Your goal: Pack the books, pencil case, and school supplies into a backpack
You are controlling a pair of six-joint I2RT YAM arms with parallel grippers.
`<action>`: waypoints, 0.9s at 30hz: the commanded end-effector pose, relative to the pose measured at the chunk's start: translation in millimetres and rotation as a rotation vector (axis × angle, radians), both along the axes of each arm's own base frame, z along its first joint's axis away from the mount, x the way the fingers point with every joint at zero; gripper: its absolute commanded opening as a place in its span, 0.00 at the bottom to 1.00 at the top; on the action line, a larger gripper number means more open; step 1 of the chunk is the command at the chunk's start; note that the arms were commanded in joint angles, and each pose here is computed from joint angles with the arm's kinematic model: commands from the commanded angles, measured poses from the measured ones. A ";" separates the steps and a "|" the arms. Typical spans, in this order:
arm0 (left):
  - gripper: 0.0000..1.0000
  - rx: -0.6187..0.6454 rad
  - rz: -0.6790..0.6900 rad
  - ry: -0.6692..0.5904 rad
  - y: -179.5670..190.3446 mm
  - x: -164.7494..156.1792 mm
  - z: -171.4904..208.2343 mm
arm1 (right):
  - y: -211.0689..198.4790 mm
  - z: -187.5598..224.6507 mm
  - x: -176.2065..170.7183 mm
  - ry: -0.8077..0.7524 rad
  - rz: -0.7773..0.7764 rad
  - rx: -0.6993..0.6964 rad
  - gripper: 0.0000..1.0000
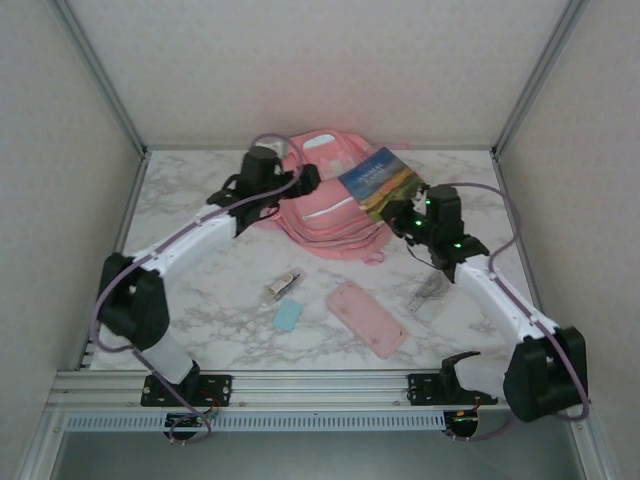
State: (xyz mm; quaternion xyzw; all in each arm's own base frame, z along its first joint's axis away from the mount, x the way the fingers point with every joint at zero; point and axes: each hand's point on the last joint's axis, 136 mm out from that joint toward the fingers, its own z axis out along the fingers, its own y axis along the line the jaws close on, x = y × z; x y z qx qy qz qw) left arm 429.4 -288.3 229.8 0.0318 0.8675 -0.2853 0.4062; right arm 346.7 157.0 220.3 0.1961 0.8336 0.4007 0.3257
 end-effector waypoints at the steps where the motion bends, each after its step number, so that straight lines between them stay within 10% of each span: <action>1: 0.86 0.258 -0.191 0.058 -29.0 -24.8 -45.3 | -38.4 -21.1 -24.4 0.039 0.000 -0.184 0.00; 10: 0.83 0.522 -0.399 0.128 -85.6 -30.7 -116.2 | -91.7 -20.8 -43.7 0.045 -0.082 -0.282 0.00; 21: 0.80 0.837 -0.235 0.062 -59.4 22.0 -153.7 | -89.3 -23.1 -50.4 0.023 -0.053 -0.199 0.00; 27: 0.25 0.855 -0.264 0.097 -61.3 22.2 -168.3 | -88.3 -21.4 -51.9 0.021 -0.048 -0.188 0.00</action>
